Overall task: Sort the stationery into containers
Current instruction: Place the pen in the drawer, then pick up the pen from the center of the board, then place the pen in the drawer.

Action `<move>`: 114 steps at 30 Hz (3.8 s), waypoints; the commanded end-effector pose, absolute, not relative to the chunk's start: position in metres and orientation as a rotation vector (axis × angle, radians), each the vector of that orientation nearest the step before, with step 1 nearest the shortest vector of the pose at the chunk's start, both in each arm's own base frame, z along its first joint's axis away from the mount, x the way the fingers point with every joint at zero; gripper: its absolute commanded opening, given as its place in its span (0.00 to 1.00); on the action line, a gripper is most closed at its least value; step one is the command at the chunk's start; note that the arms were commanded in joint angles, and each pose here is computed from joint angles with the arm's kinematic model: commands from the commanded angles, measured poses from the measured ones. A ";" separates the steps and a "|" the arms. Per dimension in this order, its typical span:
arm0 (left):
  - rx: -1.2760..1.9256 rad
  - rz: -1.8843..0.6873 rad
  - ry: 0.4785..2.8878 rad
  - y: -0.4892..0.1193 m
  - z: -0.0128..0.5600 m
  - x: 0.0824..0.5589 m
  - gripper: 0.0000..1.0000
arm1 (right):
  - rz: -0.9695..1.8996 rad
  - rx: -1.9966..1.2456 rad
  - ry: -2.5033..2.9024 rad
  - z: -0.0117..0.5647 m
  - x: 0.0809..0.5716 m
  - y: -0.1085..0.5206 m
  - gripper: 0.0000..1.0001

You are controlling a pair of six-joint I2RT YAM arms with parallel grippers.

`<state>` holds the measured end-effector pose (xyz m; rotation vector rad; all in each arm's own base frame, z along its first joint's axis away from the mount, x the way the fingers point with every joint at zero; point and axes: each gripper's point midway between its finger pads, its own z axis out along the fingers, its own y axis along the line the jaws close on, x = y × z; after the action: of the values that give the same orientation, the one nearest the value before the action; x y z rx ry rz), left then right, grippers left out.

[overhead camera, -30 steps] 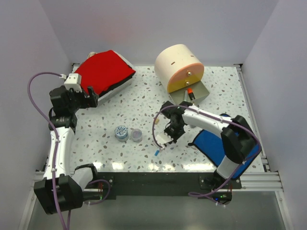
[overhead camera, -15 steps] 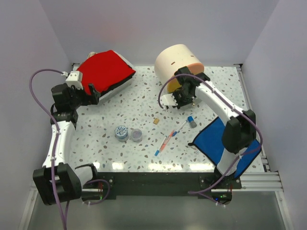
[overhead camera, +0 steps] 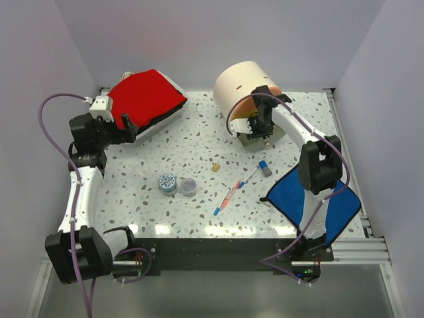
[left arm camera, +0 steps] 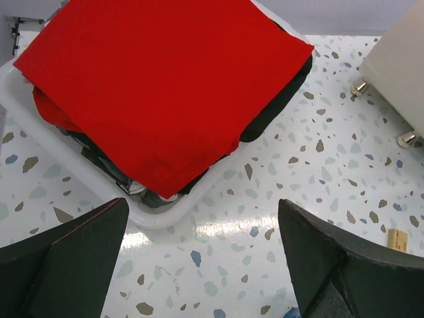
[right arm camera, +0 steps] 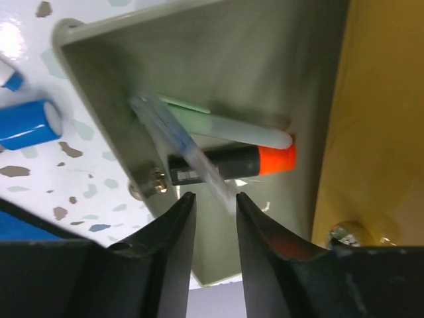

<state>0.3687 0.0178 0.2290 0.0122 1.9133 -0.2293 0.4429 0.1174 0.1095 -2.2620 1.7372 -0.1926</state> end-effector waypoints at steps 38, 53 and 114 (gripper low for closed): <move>-0.013 -0.203 1.862 0.021 0.241 0.347 1.00 | 0.392 -2.709 1.143 0.040 0.236 0.255 0.39; -0.024 -0.199 1.868 0.027 0.238 0.352 1.00 | 0.362 -2.789 1.254 0.002 0.230 0.231 0.32; -0.030 -0.258 1.833 0.017 0.237 0.347 1.00 | 0.126 -2.328 1.497 0.168 0.333 0.150 0.38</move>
<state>0.3500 0.0181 0.2280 -0.0389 1.8735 -0.2521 0.4129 0.1365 0.1635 -2.1796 1.6287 -0.0957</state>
